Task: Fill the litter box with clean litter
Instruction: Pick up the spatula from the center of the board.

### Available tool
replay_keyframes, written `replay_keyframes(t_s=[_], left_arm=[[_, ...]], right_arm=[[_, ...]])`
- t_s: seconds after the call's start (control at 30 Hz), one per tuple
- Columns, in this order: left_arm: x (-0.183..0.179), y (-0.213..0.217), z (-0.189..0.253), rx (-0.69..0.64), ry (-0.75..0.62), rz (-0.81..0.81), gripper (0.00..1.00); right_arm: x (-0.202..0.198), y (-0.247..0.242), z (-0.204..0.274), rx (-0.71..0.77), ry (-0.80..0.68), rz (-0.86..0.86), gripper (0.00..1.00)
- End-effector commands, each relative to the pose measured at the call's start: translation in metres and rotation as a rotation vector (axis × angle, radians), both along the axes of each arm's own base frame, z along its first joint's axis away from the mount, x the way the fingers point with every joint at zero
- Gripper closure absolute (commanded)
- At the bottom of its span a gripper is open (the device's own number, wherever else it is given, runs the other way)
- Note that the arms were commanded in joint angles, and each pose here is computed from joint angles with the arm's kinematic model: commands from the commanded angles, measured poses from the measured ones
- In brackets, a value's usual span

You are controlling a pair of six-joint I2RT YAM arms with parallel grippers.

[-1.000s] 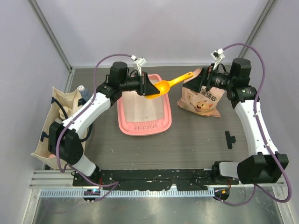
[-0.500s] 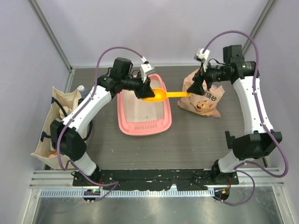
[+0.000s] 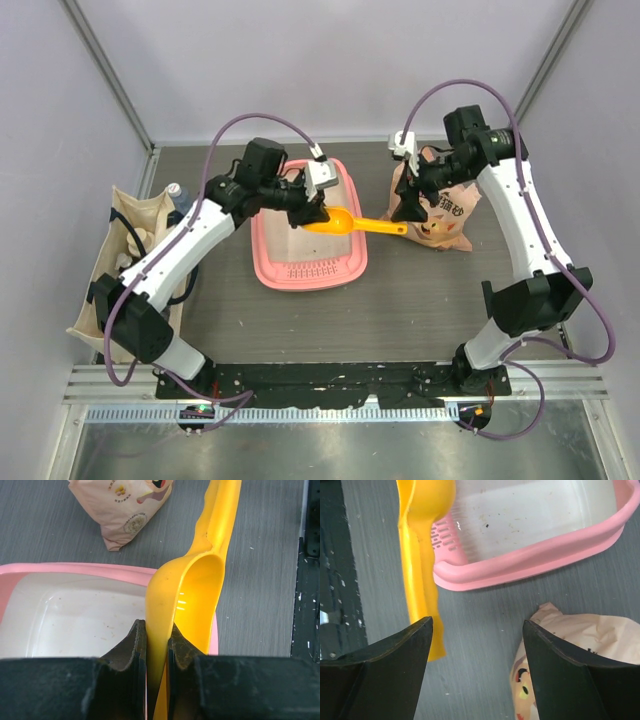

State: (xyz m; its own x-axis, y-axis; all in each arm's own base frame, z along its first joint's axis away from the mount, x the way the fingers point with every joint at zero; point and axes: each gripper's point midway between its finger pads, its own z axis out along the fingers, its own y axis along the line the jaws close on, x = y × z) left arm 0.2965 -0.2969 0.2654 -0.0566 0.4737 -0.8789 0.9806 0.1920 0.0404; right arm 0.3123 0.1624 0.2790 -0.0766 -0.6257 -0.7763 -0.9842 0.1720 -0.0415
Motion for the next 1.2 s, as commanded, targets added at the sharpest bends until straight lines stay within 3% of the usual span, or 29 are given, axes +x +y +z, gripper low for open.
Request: replay_keyframes(t_s=[0.0,0.03,0.07,0.1,0.13,0.2,0.23,0.3,0.4,0.53,0.8,1.0,1.07,1.17], left_arm=[[0.011,0.001,0.022,-0.054,-0.085,0.074,1.00],[0.014,0.002,0.023,-0.078,-0.068,0.114,1.00],[0.021,0.000,0.032,-0.141,-0.092,0.159,1.00],[0.025,0.000,0.035,-0.179,-0.066,0.209,1.00],[0.023,-0.002,0.038,-0.230,0.007,0.259,1.00],[0.030,-0.007,0.045,-0.307,0.072,0.327,1.00],[0.031,-0.011,0.049,-0.357,0.167,0.371,1.00],[0.038,-0.018,0.047,-0.391,0.262,0.425,1.00],[0.041,-0.027,0.054,-0.480,0.411,0.477,1.00],[0.056,-0.037,0.053,-0.529,0.486,0.526,1.00],[0.074,-0.050,0.073,-0.603,0.501,0.513,1.00],[0.079,-0.053,0.075,-0.600,0.483,0.502,1.00],[0.079,-0.052,0.073,-0.592,0.473,0.498,1.00],[0.071,-0.053,0.080,-0.558,0.386,0.379,1.00]], right_arm=[[-0.002,-0.012,0.024,0.170,0.160,-0.195,0.23],[0.025,-0.022,0.057,0.311,0.060,-0.261,0.21],[0.030,-0.029,0.055,0.425,0.249,-0.432,0.19],[0.039,-0.033,0.067,0.496,0.243,-0.487,0.17],[0.055,-0.036,0.109,0.590,0.039,-0.480,0.15],[0.064,-0.039,0.111,0.753,0.153,-0.633,0.07],[0.070,-0.040,0.133,0.834,0.076,-0.624,0.05],[0.075,-0.042,0.133,0.960,0.199,-0.724,0.04],[0.082,-0.041,0.144,1.086,0.223,-0.730,0.03],[0.085,-0.032,0.140,1.107,0.228,-0.732,0.04],[0.075,-0.009,0.120,1.070,0.310,-0.731,0.06],[0.076,-0.014,0.131,1.048,0.236,-0.696,0.07],[0.070,-0.008,0.139,0.978,0.159,-0.609,0.14],[0.054,0.005,0.119,0.801,0.169,-0.483,0.19]])
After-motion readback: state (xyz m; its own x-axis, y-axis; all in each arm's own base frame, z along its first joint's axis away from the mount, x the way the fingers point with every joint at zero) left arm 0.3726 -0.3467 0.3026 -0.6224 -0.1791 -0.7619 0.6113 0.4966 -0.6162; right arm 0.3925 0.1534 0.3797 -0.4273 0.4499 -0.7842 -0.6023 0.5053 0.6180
